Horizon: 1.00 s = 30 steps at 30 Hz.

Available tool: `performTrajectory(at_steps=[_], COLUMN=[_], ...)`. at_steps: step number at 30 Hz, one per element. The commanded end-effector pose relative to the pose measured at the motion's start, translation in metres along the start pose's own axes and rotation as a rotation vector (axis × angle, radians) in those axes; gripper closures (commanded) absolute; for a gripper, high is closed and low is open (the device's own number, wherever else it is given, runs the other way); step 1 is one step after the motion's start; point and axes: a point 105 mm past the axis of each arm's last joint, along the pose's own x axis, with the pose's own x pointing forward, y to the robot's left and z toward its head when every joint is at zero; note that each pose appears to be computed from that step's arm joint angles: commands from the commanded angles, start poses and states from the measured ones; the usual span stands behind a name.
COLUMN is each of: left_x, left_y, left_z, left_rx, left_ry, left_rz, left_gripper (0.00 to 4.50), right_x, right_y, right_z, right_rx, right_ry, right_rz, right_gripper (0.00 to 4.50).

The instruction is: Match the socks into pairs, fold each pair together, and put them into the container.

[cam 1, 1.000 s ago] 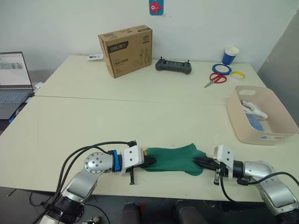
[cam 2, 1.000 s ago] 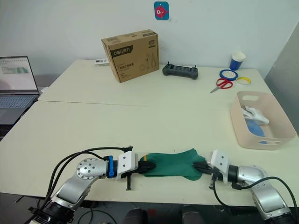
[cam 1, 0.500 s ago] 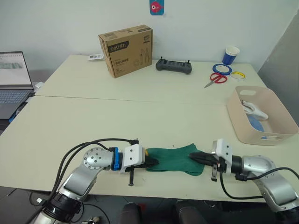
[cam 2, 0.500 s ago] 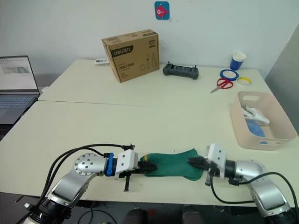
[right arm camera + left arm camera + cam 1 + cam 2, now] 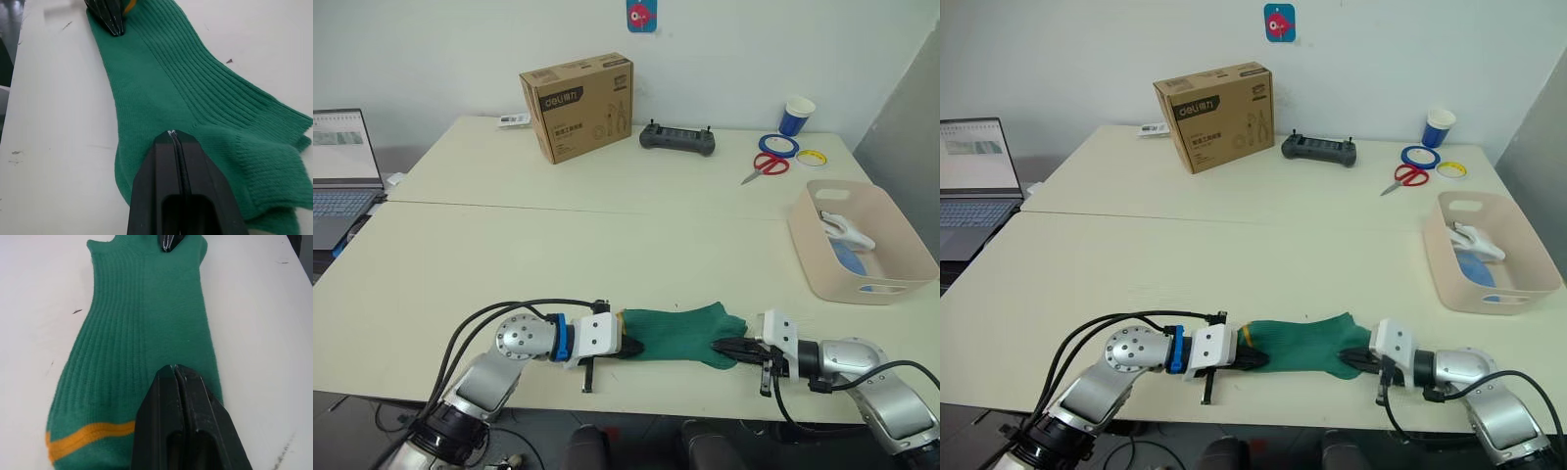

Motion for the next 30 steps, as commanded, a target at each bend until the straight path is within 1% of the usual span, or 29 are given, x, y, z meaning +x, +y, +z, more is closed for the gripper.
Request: performTrajectory(at_steps=[1, 4, 5, 7, 9, 10, 11, 12, 14, 15, 18, 19, 21, 24, 26, 30], left_x=[-0.008, -0.011, -0.012, -0.013, -0.012, -0.010, -0.008, -0.006, -0.002, -0.001, 0.005, 0.005, 0.004, 0.004, 0.006, 0.011], left_y=[0.011, 0.015, 0.016, 0.017, 0.018, 0.019, 0.019, 0.020, 0.020, 0.020, 0.019, 0.017, 0.017, 0.018, 0.018, 0.011], left_z=[0.016, 0.020, 0.021, 0.024, 0.025, 0.026, 0.026, 0.027, 0.029, 0.030, 0.034, 0.032, 0.029, 0.016, 0.009, 0.003], left_rx=[0.024, 0.033, 0.035, 0.039, 0.039, 0.036, 0.032, 0.026, 0.010, 0.006, -0.028, -0.038, -0.042, -0.036, -0.036, -0.045], left_ry=[-0.047, -0.050, -0.050, -0.050, -0.050, -0.052, -0.054, -0.057, -0.068, -0.072, -0.082, -0.062, -0.031, 0.053, 0.092, 0.131], left_rz=[0.030, 0.037, 0.038, 0.035, 0.032, 0.033, 0.034, 0.036, 0.038, 0.036, 0.020, 0.008, 0.001, -0.005, -0.011, -0.057], left_gripper=[4.47, 4.50, 4.50, 4.50, 4.50, 4.50, 4.50, 4.50, 4.50, 4.50, 4.50, 4.50, 4.50, 4.50, 4.50, 4.50], right_x=[-0.011, -0.019, -0.021, -0.027, -0.032, -0.032, -0.033, -0.032, -0.032, -0.032, -0.036, -0.039, -0.040, -0.041, -0.039, -0.030], right_y=[-0.006, -0.011, -0.012, -0.026, -0.036, -0.037, -0.036, -0.035, -0.027, -0.029, -0.039, -0.041, -0.041, -0.037, -0.031, -0.025], right_z=[0.037, 0.050, 0.052, 0.047, 0.044, 0.044, 0.044, 0.044, 0.045, 0.043, 0.029, 0.023, 0.019, 0.011, 0.005, 0.002], right_rx=[0.086, 0.172, 0.185, 0.250, 0.303, 0.317, 0.335, 0.354, 0.435, 0.444, 0.491, 0.540, 0.602, 0.630, 0.662, 0.757], right_ry=[-0.085, -0.093, -0.083, -0.007, 0.027, 0.030, 0.035, 0.034, 0.045, 0.047, 0.077, 0.086, 0.096, 0.157, 0.192, 0.169], right_rz=[-0.027, -0.030, -0.032, -0.099, -0.156, -0.154, -0.149, -0.144, -0.073, -0.095, -0.193, -0.220, -0.223, -0.213, -0.190, -0.160], right_gripper=[4.50, 3.90, 3.56, 2.89, 2.16, 1.85, 1.42, 1.13, 0.41, 0.05, 0.02, 0.02, 0.02, 0.02, 0.02, 0.02])
